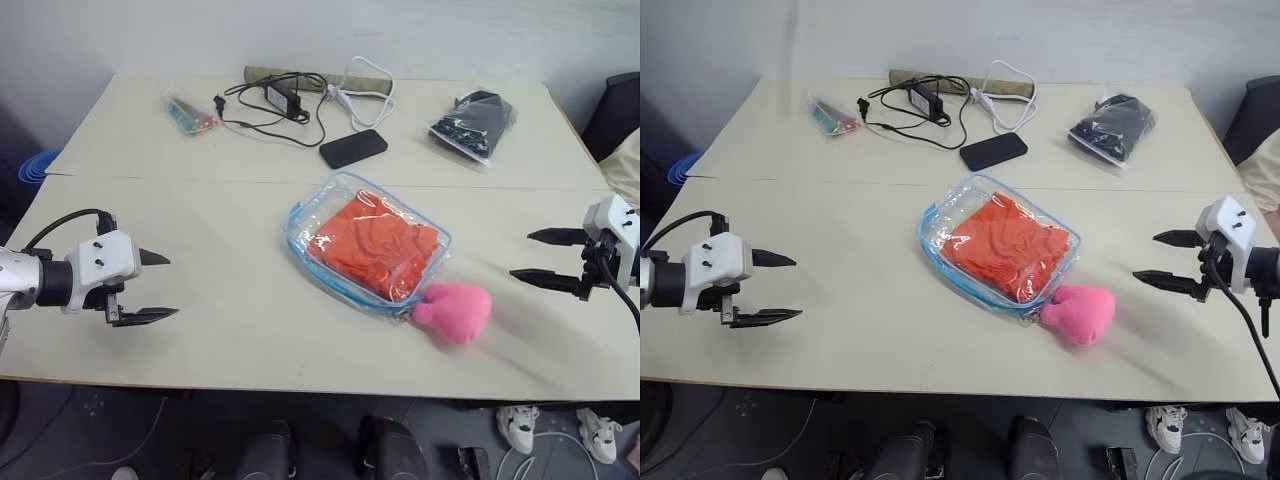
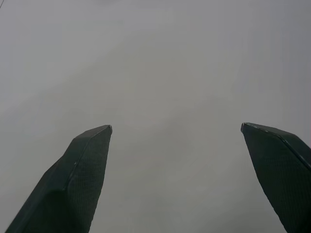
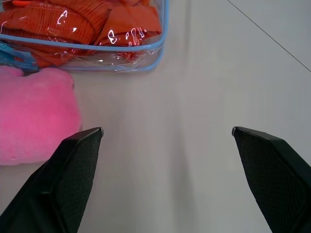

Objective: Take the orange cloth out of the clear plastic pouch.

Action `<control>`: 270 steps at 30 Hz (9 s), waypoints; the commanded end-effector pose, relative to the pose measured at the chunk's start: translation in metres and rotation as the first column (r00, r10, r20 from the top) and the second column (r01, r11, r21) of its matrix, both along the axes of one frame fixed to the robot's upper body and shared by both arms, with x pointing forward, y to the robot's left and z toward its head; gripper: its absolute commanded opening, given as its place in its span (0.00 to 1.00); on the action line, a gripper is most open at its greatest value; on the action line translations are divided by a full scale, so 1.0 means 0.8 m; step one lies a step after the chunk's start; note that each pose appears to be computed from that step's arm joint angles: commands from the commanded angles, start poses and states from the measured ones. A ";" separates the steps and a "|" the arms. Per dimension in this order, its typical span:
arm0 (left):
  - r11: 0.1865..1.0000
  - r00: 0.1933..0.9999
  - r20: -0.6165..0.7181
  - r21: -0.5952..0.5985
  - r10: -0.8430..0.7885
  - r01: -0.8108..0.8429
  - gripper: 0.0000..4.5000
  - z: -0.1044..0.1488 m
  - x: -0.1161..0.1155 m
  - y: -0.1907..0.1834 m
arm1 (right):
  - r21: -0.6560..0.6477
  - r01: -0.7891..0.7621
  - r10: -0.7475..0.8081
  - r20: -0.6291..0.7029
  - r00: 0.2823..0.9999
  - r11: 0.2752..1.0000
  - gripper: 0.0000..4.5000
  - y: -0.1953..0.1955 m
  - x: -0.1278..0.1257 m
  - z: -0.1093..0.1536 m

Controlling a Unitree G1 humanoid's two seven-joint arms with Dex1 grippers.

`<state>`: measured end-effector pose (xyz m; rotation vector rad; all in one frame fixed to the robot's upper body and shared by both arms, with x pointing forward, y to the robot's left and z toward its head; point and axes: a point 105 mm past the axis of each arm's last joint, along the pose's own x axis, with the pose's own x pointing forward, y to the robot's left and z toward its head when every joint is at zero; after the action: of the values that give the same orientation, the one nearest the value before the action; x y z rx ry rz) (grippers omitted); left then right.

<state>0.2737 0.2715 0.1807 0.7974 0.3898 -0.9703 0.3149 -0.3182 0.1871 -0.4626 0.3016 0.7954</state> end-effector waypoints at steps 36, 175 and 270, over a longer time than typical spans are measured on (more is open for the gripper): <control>0.952 0.957 0.050 -0.099 -0.284 0.288 1.00 0.049 0.013 -0.083 | 0.113 -0.094 0.090 0.037 0.995 0.989 0.99 0.038 -0.029 0.047; 0.904 0.934 -0.100 -0.306 -0.343 0.299 1.00 0.075 -0.048 -0.125 | 0.125 -0.453 0.468 -0.160 0.869 0.883 0.01 0.194 -0.068 -0.080; 0.919 0.938 -0.058 -0.227 -0.342 0.321 0.07 -0.061 0.040 -0.251 | -0.574 -0.481 0.688 0.213 0.694 0.663 0.01 0.193 0.051 -0.013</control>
<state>0.3003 0.0530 0.1260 0.6684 0.2107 -1.4384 0.3560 -0.1529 0.1664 -1.2153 -0.0650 1.2937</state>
